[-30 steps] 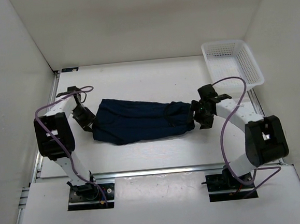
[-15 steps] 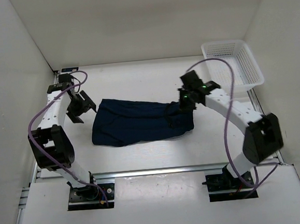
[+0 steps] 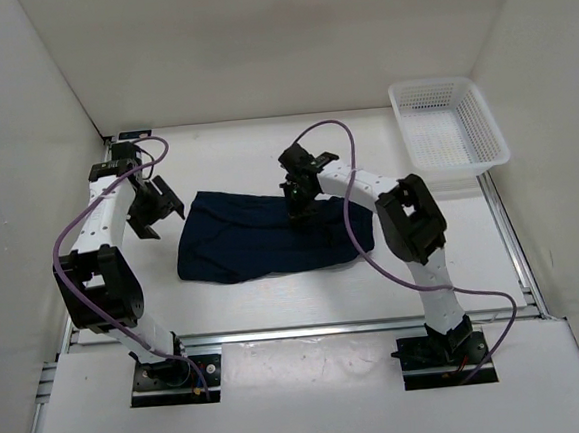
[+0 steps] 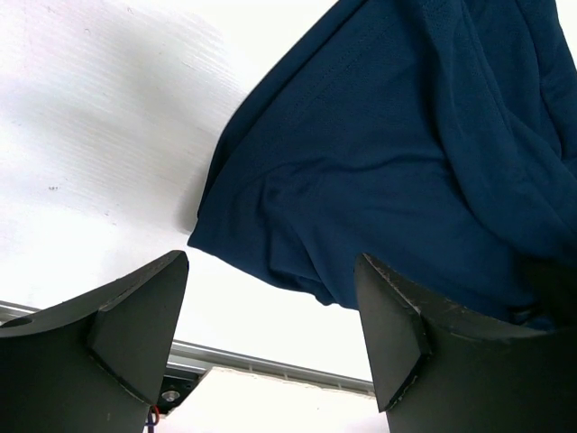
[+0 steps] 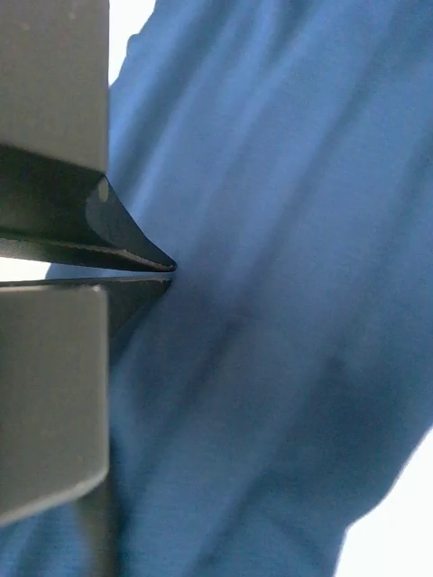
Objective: Fold and stack the shorts
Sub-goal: Fold the shorts
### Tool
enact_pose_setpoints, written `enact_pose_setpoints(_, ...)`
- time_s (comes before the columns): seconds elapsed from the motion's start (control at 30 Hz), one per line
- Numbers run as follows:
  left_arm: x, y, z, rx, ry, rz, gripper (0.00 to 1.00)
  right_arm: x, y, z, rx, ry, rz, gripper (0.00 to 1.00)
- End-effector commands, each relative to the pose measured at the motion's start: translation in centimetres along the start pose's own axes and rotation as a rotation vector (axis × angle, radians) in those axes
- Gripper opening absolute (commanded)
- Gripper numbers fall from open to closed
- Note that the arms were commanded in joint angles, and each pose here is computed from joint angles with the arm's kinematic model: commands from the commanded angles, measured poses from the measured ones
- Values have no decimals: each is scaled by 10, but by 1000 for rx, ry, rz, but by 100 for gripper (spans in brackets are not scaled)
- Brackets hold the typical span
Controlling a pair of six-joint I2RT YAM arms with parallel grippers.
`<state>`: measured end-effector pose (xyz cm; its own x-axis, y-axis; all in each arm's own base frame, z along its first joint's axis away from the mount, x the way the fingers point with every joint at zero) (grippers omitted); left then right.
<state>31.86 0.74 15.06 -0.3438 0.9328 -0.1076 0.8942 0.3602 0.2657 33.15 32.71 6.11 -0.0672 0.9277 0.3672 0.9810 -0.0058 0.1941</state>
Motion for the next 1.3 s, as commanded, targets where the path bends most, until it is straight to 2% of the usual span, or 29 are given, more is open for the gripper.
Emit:
enact_pose_setpoints(0.0,0,4,-13,-42,2,21,85,2,24,1,-42,-28,12,8)
enact_pose_setpoints(0.27,3,-4,-7,-15,9,29,85,-12,87,5,-170,-88,107,7)
enact_pose_setpoints(0.33,2,-5,-4,-14,0,38,85,-9,104,-1,-209,-76,126,7)
enact_pose_setpoints(0.4,3,-8,3,3,5,38,86,-14,115,7,-192,-43,149,10)
enact_pose_setpoints(0.43,2,-6,4,-5,3,38,86,-3,124,3,-208,-1,151,11)
enact_pose_setpoints(0.53,2,-9,15,28,2,37,89,2,128,-2,-196,38,155,13)
enact_pose_setpoints(0.57,3,-10,18,40,5,37,89,10,131,-24,-225,60,147,13)
enact_pose_setpoints(0.63,0,-9,21,41,3,46,89,6,126,-39,-245,50,137,17)
enact_pose_setpoints(0.67,0,-9,21,41,3,46,90,9,131,-76,-312,67,138,25)
enact_pose_setpoints(0.7,-1,-6,19,31,0,46,90,6,132,-90,-364,58,126,33)
enact_pose_setpoints(0.73,1,-6,22,36,14,55,90,8,132,-134,-442,90,125,43)
enact_pose_setpoints(0.77,1,-6,22,36,14,55,90,-17,112,-124,-405,38,149,67)
enact_pose_setpoints(0.8,1,-7,25,45,16,55,90,-26,106,-132,-425,33,158,77)
enact_pose_setpoints(0.83,1,-7,25,45,16,55,90,-30,95,-159,-457,52,172,81)
enact_pose_setpoints(0.87,1,-7,25,45,16,55,90,-61,74,-145,-413,-9,207,90)
enact_pose_setpoints(0.93,1,-4,25,35,13,55,90,-79,52,-163,-441,1,266,92)
enact_pose_setpoints(0.97,1,-4,25,35,13,55,90,-109,24,-146,-371,-45,322,93)
enact_pose_setpoints(1.0,0,-4,25,35,14,46,90,-119,12,-144,-355,-37,356,95)
enact_pose_setpoints(1.07,0,-4,25,35,14,46,90,-130,-2,-151,-343,75,442,95)
enact_pose_setpoints(1.1,1,-7,27,44,16,46,90,-147,-29,-131,-271,72,497,95)
enact_pose_setpoints(1.13,1,-6,25,35,14,46,90,-155,-27,-135,-296,124,566,95)
enact_pose_setpoints(1.2,-4,-7,21,28,0,55,90,-158,-53,-124,-218,216,631,94)
enact_pose_setpoints(1.27,-3,-9,20,28,0,55,90,-156,-53,-122,-232,272,675,93)
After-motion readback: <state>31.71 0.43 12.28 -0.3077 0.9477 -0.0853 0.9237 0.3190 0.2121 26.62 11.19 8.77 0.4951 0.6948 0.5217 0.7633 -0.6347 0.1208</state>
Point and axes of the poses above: each gripper's point midway between its finger pads, its own z axis out along the fingers, its own x axis along the line the jaws close on, y = z × x, the point moved 2 cm from there along -z, back along the fingers, and after that the axes turned 13 degrees about z, right-handed, at the moved point
